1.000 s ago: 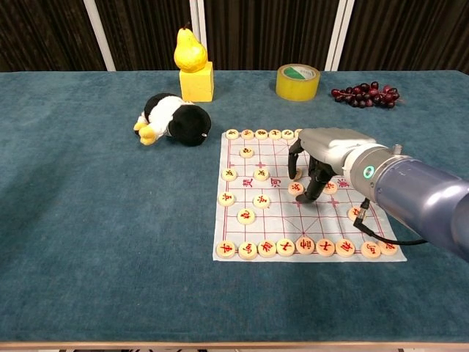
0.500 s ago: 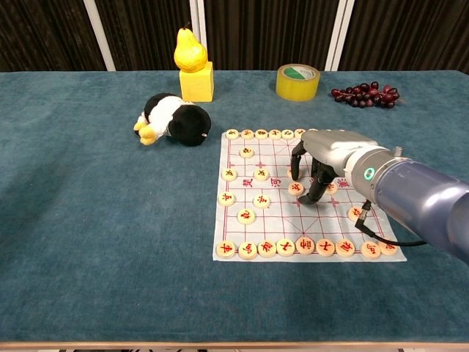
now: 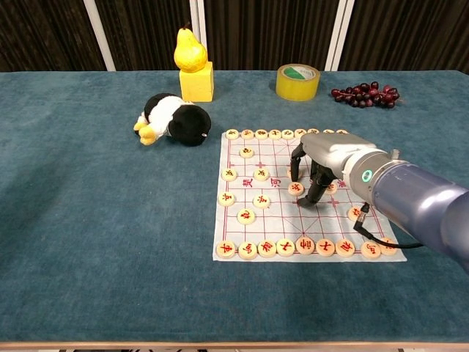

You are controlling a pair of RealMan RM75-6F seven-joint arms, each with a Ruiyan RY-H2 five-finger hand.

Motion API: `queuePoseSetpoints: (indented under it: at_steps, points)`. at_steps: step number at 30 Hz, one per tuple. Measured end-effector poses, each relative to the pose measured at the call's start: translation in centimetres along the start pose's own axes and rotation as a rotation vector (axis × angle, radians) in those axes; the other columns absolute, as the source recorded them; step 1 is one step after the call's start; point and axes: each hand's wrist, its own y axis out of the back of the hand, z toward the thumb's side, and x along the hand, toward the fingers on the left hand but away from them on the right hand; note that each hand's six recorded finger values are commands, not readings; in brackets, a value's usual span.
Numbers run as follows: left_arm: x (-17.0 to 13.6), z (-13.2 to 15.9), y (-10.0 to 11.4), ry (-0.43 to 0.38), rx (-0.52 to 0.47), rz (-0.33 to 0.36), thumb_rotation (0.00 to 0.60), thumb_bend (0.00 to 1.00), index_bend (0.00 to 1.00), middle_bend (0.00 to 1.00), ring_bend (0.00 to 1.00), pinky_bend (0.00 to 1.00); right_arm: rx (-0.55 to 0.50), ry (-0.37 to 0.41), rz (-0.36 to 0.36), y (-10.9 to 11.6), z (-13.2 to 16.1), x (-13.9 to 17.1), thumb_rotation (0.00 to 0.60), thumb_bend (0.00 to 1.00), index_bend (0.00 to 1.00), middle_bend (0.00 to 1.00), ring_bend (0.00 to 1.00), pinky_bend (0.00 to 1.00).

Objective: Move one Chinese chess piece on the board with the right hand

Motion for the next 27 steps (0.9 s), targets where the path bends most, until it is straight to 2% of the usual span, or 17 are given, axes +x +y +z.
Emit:
queuePoseSetpoints:
  at_steps: [8,20,27]
  points:
    - [0.0,0.0,0.0,0.000,-0.001,0.000,0.600,0.00,0.00,0.00,0.00,0.00,-0.007,-0.008,-0.002,0.0,-0.1,-0.2,0.600,0.34,0.53,1.00,1.00,1.00]
    - [0.0,0.0,0.0,0.000,-0.003,-0.001,0.600,0.00,0.00,0.00,0.00,0.00,-0.009,-0.009,-0.003,-0.2,0.0,-0.2,0.600,0.38,0.53,1.00,1.00,1.00]
    - [0.0,0.0,0.0,-0.001,-0.003,-0.001,0.600,0.00,0.00,0.00,0.00,0.00,-0.026,0.003,-0.024,0.7,0.3,-0.1,0.600,0.38,0.53,1.00,1.00,1.00]
